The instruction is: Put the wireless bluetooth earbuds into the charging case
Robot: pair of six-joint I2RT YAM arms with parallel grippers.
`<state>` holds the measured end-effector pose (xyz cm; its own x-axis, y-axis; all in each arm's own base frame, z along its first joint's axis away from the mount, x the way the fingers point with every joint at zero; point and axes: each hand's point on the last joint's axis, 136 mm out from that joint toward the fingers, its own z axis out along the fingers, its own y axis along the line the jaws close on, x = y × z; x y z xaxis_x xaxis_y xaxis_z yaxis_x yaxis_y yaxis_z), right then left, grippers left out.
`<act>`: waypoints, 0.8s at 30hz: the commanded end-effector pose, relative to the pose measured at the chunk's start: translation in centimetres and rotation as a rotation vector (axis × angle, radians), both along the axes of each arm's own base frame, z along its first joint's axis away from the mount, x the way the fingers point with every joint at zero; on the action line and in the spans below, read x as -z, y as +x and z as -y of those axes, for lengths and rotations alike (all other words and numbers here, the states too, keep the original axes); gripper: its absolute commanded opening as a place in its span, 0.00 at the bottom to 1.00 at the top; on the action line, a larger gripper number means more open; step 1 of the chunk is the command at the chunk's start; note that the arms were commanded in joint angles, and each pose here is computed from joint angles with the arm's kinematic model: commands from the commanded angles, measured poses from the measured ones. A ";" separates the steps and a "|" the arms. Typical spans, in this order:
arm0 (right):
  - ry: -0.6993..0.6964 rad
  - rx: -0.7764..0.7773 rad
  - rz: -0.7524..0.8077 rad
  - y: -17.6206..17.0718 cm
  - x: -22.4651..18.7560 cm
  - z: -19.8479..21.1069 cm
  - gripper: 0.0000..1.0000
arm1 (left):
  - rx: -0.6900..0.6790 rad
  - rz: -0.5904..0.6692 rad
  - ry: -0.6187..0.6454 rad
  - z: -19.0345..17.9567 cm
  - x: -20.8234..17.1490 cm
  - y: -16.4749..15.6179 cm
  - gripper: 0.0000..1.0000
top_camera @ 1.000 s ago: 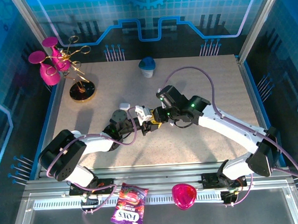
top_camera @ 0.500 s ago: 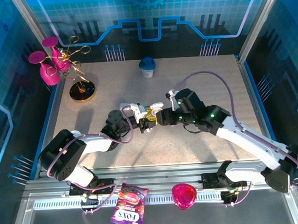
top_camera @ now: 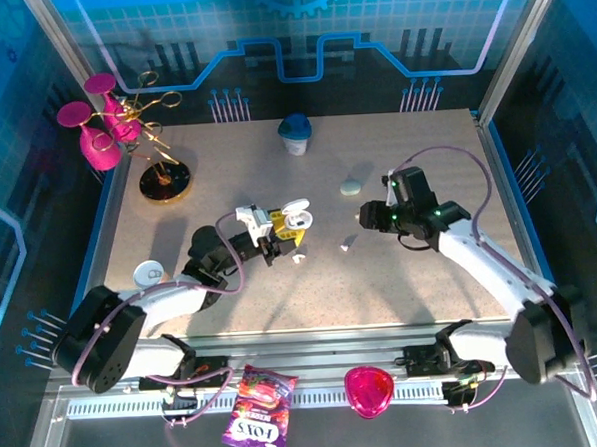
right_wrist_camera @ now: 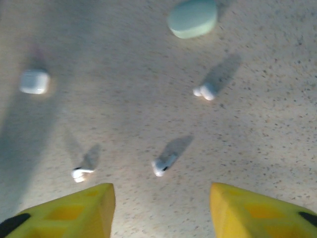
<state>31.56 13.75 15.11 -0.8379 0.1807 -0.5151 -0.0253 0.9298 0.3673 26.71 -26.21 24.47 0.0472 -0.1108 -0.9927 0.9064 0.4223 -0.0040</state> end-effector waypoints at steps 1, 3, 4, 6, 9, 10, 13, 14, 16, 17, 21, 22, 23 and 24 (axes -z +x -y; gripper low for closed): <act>-0.024 0.029 -0.025 2.6 2.1 0.8 0.46 | 0.030 -0.011 0.013 -0.3 0.0 -1.2 0.24; -0.039 0.040 -0.064 3.9 3.7 0.9 0.42 | 0.029 -0.006 0.019 -0.3 -0.2 -1.4 0.24; -0.049 0.041 -0.085 4.6 4.5 0.9 0.41 | 0.030 -0.003 0.021 -0.4 -0.3 -1.5 0.24; -0.060 0.035 -0.108 5.9 5.7 0.5 0.38 | 0.028 -0.003 0.028 -0.4 -0.3 -1.6 0.24; -0.057 0.014 -0.129 7.7 7.0 -0.4 0.37 | 0.028 -0.005 0.036 -0.4 -0.2 -1.7 0.24; -0.059 0.007 -0.137 8.2 7.4 -0.6 0.38 | 0.027 -0.008 0.036 -0.4 -0.1 -1.7 0.24; -0.076 -0.013 -0.155 9.6 8.4 -1.2 0.39 | 0.032 -0.020 0.038 -0.4 -0.1 -1.8 0.24; -0.081 -0.018 -0.162 10.1 8.7 -1.3 0.39 | 0.034 -0.021 0.037 -0.4 -0.2 -1.8 0.24; -0.088 -0.037 -0.176 10.7 9.4 -1.7 0.41 | 0.035 -0.020 0.035 -0.4 -0.3 -1.9 0.24; -0.091 -0.048 -0.187 10.9 9.7 -2.0 0.42 | 0.036 -0.023 0.036 -0.4 -0.2 -1.9 0.24; -0.107 -0.095 -0.223 11.5 11.0 -3.1 0.43 | 0.035 -0.024 0.036 -0.4 -0.2 -1.9 0.24; -0.111 -0.107 -0.234 11.5 11.4 -3.3 0.44 | 0.036 -0.023 0.036 -0.3 -0.2 -1.9 0.24; -0.116 -0.116 -0.247 11.4 11.8 -3.5 0.44 | 0.036 -0.025 0.037 -0.3 -0.1 -1.8 0.24; -0.119 -0.124 -0.255 11.4 12.1 -3.6 0.44 | 0.036 -0.024 0.036 -0.3 -0.2 -1.9 0.24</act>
